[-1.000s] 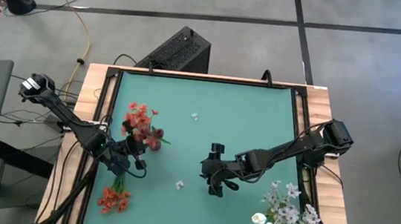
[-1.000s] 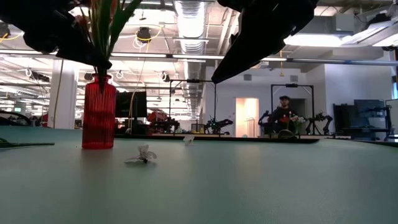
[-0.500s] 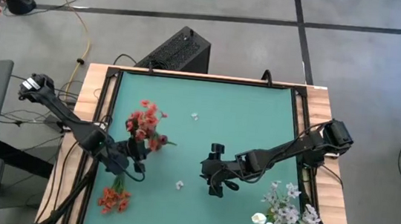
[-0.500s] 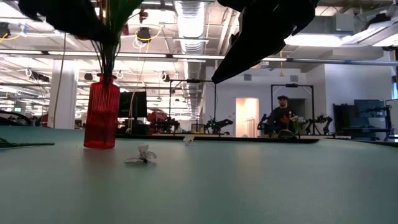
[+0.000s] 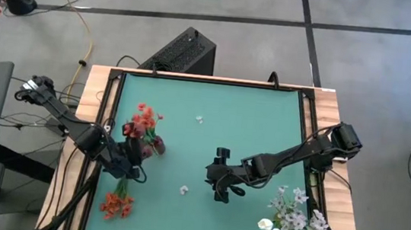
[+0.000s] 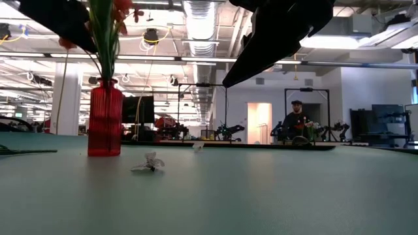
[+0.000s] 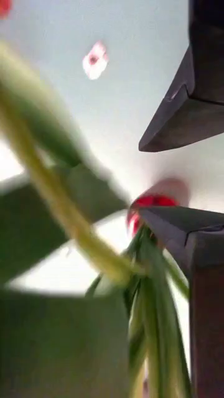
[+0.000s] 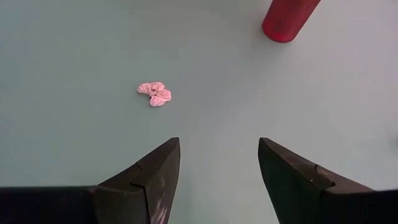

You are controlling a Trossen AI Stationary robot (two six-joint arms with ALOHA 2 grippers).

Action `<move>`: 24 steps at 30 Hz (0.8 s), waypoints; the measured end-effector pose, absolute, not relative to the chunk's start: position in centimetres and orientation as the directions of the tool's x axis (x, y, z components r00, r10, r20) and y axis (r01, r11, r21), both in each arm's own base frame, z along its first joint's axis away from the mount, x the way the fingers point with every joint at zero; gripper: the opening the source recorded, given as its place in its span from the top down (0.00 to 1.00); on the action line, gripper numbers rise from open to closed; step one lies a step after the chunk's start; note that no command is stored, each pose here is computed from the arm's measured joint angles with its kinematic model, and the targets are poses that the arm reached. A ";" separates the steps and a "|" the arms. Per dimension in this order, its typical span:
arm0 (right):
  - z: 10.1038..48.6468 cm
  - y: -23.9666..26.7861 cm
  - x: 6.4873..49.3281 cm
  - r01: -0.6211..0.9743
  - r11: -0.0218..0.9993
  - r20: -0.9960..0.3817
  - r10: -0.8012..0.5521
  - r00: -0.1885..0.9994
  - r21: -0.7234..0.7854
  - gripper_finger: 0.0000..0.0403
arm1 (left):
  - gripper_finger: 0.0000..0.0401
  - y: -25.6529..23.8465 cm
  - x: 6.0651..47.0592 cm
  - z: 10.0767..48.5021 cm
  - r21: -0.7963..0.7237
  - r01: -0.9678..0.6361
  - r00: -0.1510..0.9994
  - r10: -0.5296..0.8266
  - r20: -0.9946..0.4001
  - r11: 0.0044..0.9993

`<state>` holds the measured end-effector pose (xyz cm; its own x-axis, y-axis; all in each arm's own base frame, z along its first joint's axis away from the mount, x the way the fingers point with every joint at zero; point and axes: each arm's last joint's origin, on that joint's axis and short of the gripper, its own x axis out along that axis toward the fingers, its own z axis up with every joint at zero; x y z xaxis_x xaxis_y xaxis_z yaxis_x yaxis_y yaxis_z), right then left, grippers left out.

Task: Sort flowers into vase by color
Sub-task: Put the dark red flower into the red vase, then put the orange flowers into the red vase

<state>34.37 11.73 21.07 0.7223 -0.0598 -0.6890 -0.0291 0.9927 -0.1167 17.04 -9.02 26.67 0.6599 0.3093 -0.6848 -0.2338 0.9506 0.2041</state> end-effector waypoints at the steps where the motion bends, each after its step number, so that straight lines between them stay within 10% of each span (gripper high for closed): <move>1: 21.1 11.7 34.4 -0.029 0.993 -0.689 -0.060 0.722 -0.117 0.39 | 0.65 -9.1 17.0 26.6 0.186 -0.227 0.656 0.292 -0.696 0.956; 24: 21.1 11.7 34.4 -0.043 0.991 -0.688 -0.058 0.724 -0.130 0.39 | 0.65 -7.5 18.2 30.7 -0.157 -0.060 0.565 -0.096 -0.819 0.986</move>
